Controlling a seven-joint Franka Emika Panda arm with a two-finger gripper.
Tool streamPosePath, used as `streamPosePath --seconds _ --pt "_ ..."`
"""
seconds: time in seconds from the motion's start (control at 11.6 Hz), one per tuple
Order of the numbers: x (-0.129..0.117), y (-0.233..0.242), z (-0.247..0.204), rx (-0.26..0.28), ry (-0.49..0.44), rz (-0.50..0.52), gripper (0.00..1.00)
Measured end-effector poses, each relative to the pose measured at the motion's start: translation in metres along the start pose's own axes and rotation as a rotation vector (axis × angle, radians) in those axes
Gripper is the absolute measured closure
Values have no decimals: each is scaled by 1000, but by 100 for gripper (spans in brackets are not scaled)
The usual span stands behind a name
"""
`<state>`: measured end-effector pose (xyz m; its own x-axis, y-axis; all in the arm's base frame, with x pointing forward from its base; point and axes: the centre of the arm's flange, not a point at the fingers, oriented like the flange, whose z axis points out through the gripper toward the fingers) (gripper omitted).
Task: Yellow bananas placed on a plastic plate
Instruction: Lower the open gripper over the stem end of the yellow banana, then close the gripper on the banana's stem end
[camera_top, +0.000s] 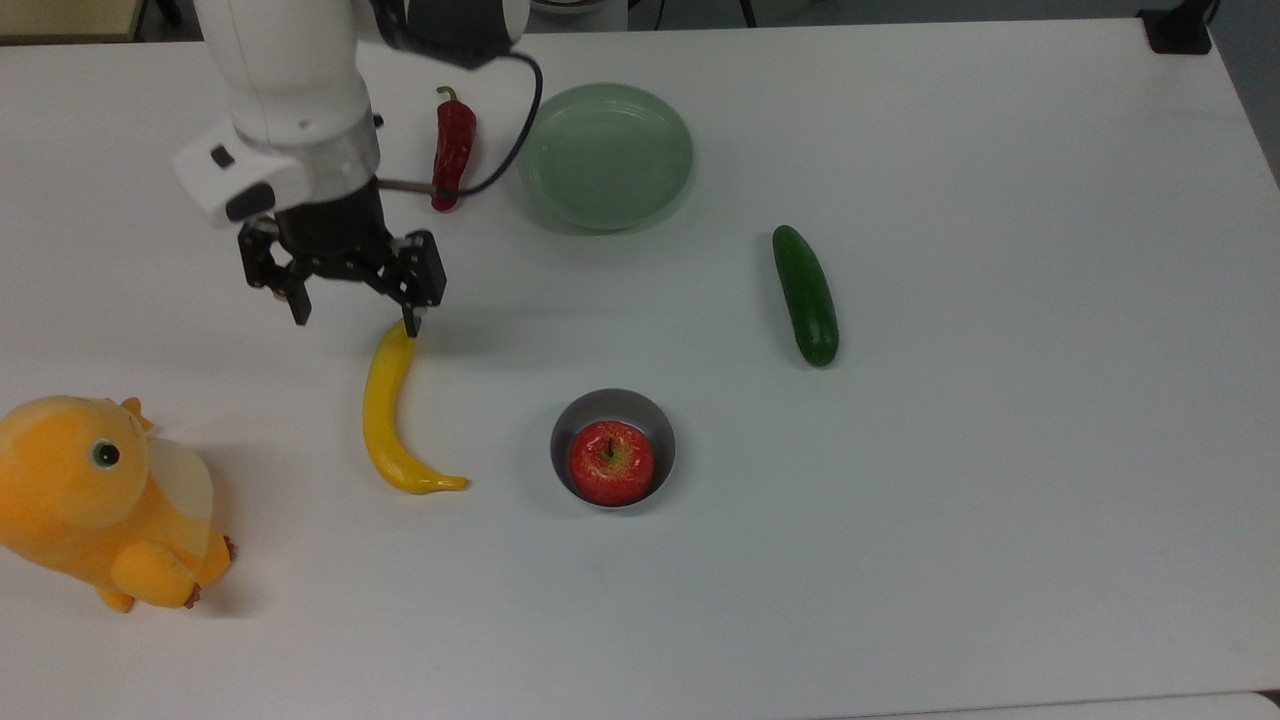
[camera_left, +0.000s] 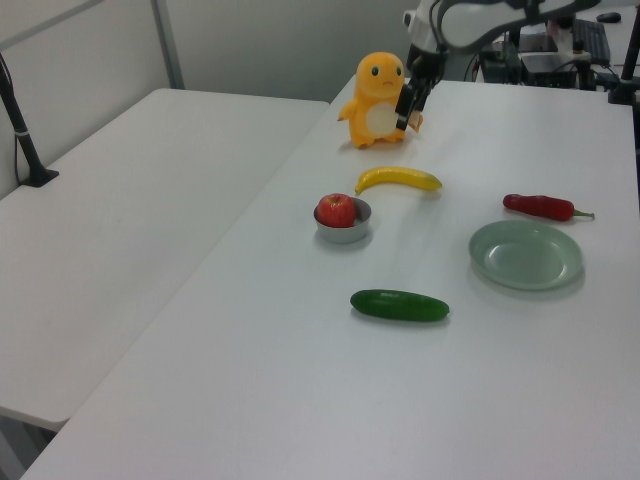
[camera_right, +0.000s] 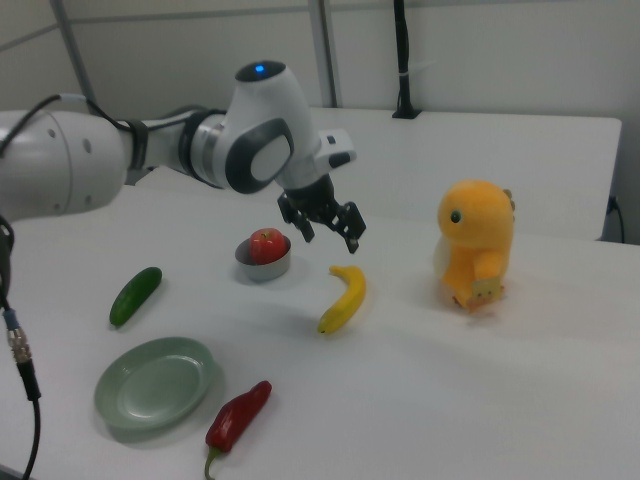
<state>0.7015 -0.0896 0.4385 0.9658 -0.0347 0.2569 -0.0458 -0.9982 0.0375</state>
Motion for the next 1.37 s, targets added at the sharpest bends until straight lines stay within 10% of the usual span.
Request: streamPosePath --seconds 1.37 --pt "-12 -6 132 -46 -72 -41 4"
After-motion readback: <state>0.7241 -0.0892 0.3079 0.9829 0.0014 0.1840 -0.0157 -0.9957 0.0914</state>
